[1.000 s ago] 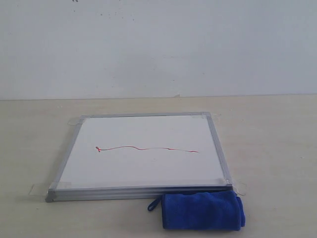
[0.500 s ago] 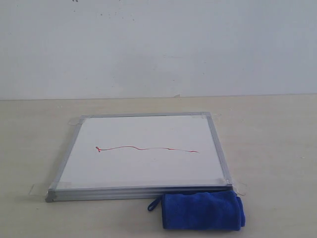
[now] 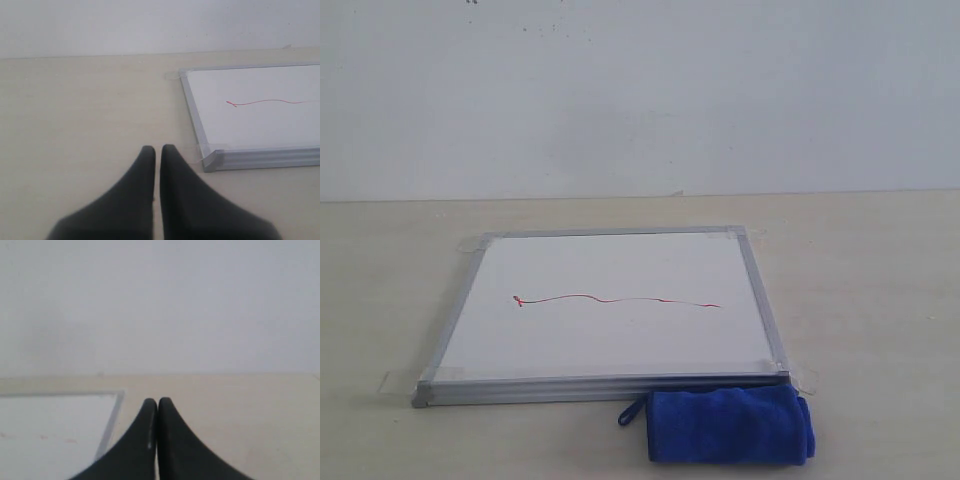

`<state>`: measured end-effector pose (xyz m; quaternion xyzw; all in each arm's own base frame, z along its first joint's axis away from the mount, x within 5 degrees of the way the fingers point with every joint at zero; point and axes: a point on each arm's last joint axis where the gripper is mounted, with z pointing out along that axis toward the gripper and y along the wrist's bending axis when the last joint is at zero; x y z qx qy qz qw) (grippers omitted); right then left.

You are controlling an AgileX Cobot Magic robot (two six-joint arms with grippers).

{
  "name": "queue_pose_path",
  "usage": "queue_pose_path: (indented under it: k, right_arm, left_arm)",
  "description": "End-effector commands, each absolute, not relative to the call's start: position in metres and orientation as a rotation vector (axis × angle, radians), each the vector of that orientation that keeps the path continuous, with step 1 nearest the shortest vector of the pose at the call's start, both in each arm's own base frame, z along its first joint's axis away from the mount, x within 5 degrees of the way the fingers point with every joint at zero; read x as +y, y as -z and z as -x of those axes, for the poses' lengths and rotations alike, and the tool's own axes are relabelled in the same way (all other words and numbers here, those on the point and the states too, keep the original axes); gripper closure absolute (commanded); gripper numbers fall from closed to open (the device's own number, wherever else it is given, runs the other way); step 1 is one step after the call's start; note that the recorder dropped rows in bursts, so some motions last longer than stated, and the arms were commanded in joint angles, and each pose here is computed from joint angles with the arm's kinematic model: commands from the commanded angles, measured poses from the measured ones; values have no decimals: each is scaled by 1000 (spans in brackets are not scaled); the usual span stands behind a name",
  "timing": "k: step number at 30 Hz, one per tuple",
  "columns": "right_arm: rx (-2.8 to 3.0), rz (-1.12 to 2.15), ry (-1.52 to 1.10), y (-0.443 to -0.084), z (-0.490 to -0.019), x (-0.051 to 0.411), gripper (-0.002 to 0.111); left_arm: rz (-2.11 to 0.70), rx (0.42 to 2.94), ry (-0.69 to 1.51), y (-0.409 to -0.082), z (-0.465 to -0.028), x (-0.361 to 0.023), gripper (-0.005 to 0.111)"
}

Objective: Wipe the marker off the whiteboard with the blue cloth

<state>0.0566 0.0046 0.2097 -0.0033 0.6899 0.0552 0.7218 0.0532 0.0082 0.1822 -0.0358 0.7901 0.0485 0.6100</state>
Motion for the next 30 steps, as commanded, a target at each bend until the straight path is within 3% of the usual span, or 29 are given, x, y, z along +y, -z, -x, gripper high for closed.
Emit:
queue_pose_path:
  k: [1,17,30]
  right_arm:
    - [1329,-52,-202,-227,-54,4,108]
    - [781,-137,-490,-270,-30,3,108]
    - [1185,-90,-274,-331,-33,3,108]
  left_arm:
    - [82,1819,-102,-183,-53,8,103]
    - [82,1819,-102,-183,-53,8,103]
    - [82,1819,-102,-183,-53,8,103]
